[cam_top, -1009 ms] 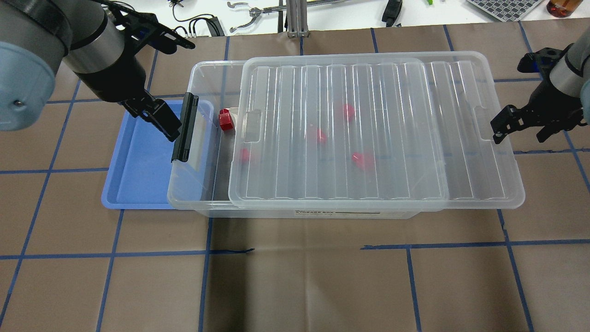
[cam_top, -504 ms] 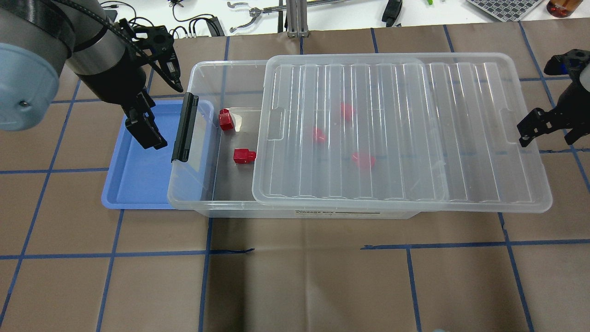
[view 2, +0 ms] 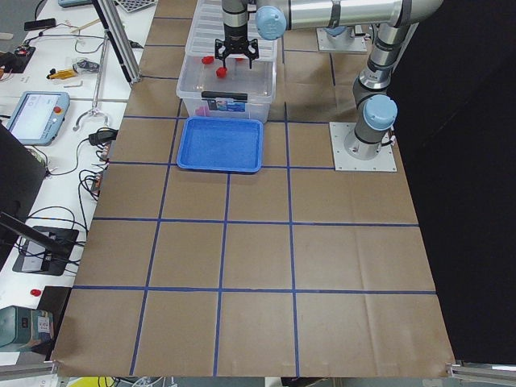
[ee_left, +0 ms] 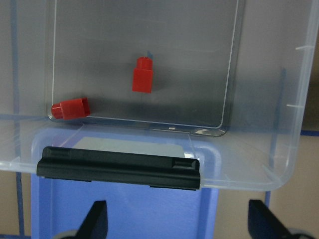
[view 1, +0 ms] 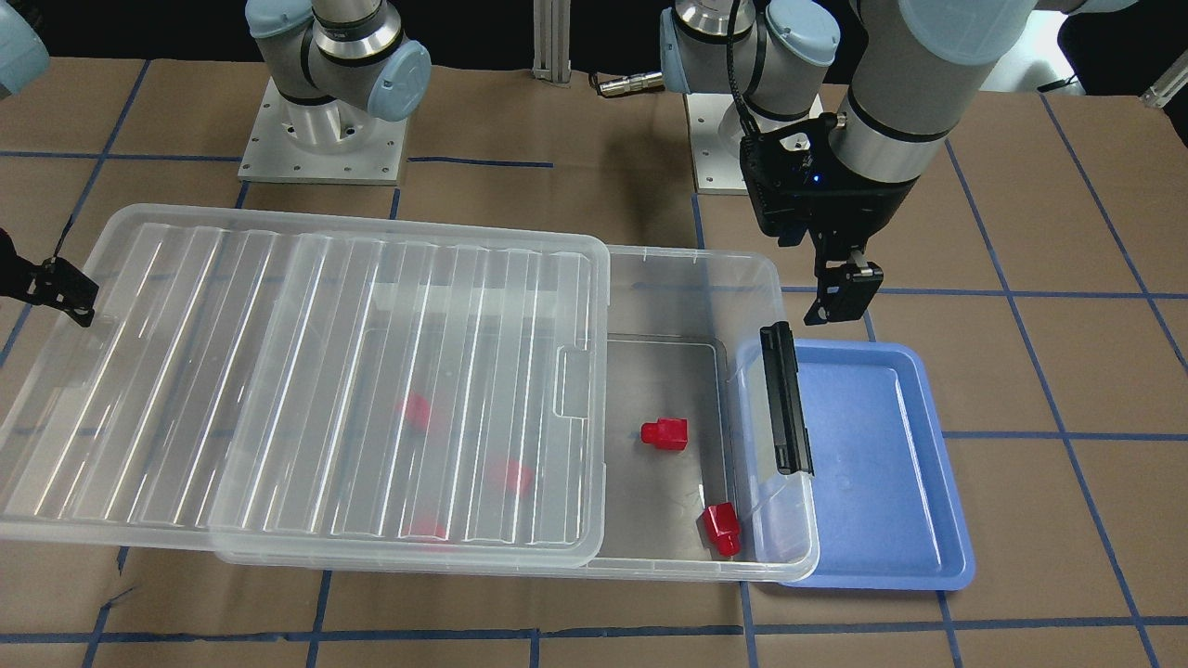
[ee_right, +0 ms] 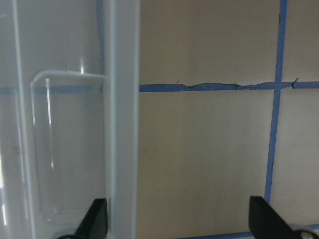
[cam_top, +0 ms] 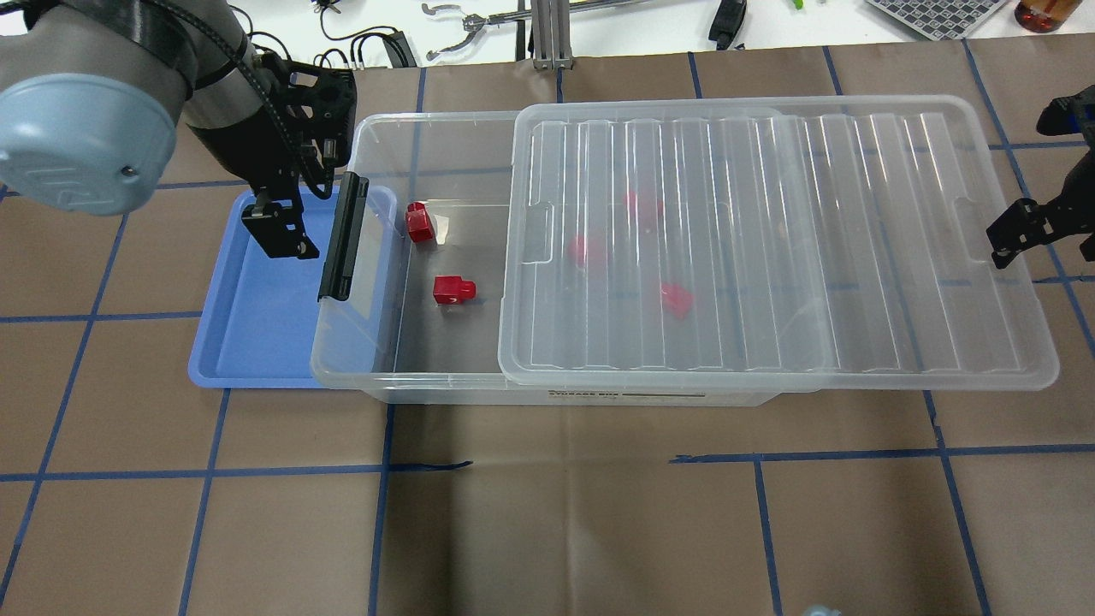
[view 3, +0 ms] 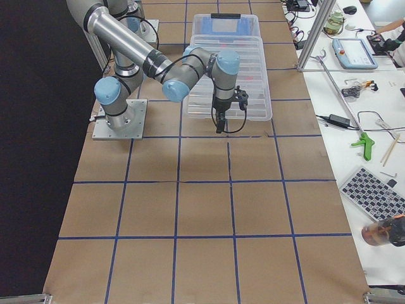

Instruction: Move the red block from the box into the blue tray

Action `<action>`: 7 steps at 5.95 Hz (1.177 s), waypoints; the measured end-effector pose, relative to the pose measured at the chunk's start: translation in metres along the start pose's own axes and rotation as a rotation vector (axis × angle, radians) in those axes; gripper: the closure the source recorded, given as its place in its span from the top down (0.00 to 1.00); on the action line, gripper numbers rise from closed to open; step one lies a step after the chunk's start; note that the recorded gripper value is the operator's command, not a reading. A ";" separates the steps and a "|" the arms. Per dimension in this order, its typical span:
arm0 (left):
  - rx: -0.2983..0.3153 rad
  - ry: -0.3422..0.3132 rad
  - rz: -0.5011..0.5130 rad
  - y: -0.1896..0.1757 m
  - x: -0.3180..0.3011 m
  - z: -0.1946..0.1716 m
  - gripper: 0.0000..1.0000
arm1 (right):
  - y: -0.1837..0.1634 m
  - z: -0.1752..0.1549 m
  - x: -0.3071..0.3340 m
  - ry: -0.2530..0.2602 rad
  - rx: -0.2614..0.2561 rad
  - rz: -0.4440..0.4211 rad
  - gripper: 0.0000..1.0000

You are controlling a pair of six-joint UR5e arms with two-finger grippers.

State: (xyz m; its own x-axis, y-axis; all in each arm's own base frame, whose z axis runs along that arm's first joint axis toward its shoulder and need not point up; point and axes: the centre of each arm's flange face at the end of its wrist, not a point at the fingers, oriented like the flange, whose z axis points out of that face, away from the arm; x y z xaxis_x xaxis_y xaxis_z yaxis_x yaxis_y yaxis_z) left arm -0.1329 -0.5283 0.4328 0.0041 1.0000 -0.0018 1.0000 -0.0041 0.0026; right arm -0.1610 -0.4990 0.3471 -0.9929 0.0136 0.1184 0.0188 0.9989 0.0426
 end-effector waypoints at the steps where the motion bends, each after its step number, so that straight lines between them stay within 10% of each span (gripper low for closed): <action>1: 0.006 -0.003 0.044 -0.012 -0.008 0.014 0.97 | 0.002 0.001 0.007 0.000 -0.002 0.014 1.00; 7: 0.045 0.026 0.138 -0.065 -0.031 0.205 0.95 | -0.002 -0.108 -0.041 0.007 0.044 0.100 1.00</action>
State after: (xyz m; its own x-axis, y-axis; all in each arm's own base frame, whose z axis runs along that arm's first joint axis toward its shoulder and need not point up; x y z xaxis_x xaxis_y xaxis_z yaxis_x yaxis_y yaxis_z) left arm -0.1977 -0.5598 0.2278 0.1419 0.9897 0.0213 0.9891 -0.1409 -0.0436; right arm -0.1073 -0.5060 0.4496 -0.9855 0.1128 0.1266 0.1120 0.9936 -0.0131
